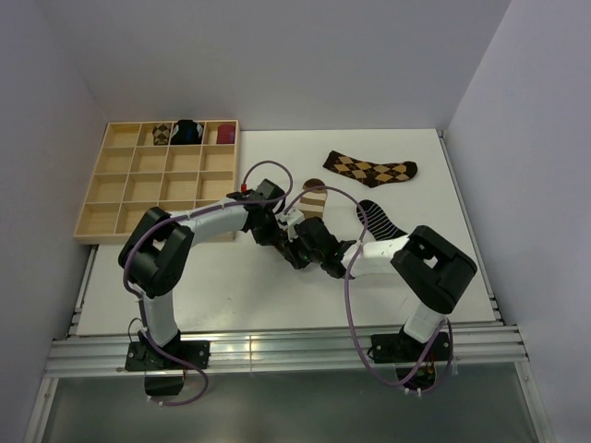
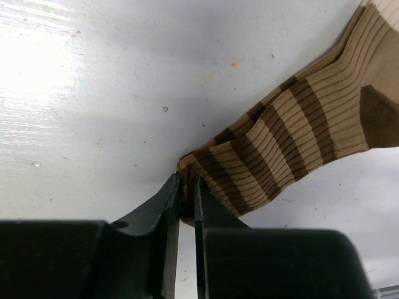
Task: Roll the socks
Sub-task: Roll the sock at the center of the board.
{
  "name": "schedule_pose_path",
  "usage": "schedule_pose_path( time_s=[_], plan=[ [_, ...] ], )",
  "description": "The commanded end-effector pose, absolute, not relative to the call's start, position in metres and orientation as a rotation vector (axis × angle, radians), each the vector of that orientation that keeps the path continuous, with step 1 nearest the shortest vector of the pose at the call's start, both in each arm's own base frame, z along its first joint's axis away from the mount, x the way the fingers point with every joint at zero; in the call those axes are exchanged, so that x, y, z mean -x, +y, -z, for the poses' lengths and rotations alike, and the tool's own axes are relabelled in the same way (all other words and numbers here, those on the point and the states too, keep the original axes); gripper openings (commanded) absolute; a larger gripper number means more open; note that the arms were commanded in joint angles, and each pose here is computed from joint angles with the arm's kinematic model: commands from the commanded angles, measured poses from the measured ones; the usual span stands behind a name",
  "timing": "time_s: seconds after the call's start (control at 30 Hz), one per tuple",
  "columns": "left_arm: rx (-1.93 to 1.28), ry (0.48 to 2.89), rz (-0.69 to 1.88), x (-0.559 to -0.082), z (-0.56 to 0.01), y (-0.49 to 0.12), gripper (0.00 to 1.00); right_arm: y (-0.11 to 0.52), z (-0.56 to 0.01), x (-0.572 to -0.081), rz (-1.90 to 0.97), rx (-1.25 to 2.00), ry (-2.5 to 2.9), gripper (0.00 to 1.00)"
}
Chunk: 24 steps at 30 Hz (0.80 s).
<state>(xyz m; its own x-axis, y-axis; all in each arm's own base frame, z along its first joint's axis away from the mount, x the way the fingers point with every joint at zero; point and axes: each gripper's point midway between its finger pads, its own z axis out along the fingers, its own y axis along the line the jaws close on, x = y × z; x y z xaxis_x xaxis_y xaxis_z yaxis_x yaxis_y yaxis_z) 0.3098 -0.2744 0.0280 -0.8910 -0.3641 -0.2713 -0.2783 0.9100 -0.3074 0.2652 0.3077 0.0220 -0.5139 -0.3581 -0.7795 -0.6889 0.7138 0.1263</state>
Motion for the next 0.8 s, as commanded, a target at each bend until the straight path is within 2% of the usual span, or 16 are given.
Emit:
schedule_pose_path(
  time_s=[0.0,0.07,0.1,0.13,0.43,0.6,0.77],
  plan=[
    [0.452,2.752,0.381,-0.313,-0.031,-0.277,0.05,0.317,-0.031,-0.277,-0.534,0.782,2.097,0.26],
    [0.459,2.741,0.387,-0.314,-0.033,-0.277,0.07,0.317,-0.030,-0.276,-0.539,0.773,2.105,0.14],
    [0.473,2.729,0.385,-0.315,-0.035,-0.276,0.10,0.318,-0.030,-0.274,-0.549,0.775,2.109,0.03],
    [0.480,2.711,0.393,-0.317,-0.037,-0.276,0.12,0.318,-0.028,-0.273,-0.553,0.765,2.120,0.00],
    [0.613,2.530,0.476,-0.330,-0.072,-0.258,0.38,0.316,-0.031,-0.271,-0.802,0.647,2.240,0.00],
    [0.687,2.427,0.519,-0.333,-0.088,-0.244,0.54,0.318,-0.036,-0.271,-1.062,0.570,2.298,0.00],
    [0.701,2.368,0.601,-0.333,-0.098,-0.246,0.57,0.315,-0.036,-0.271,-1.287,0.417,2.364,0.00]
  ],
)
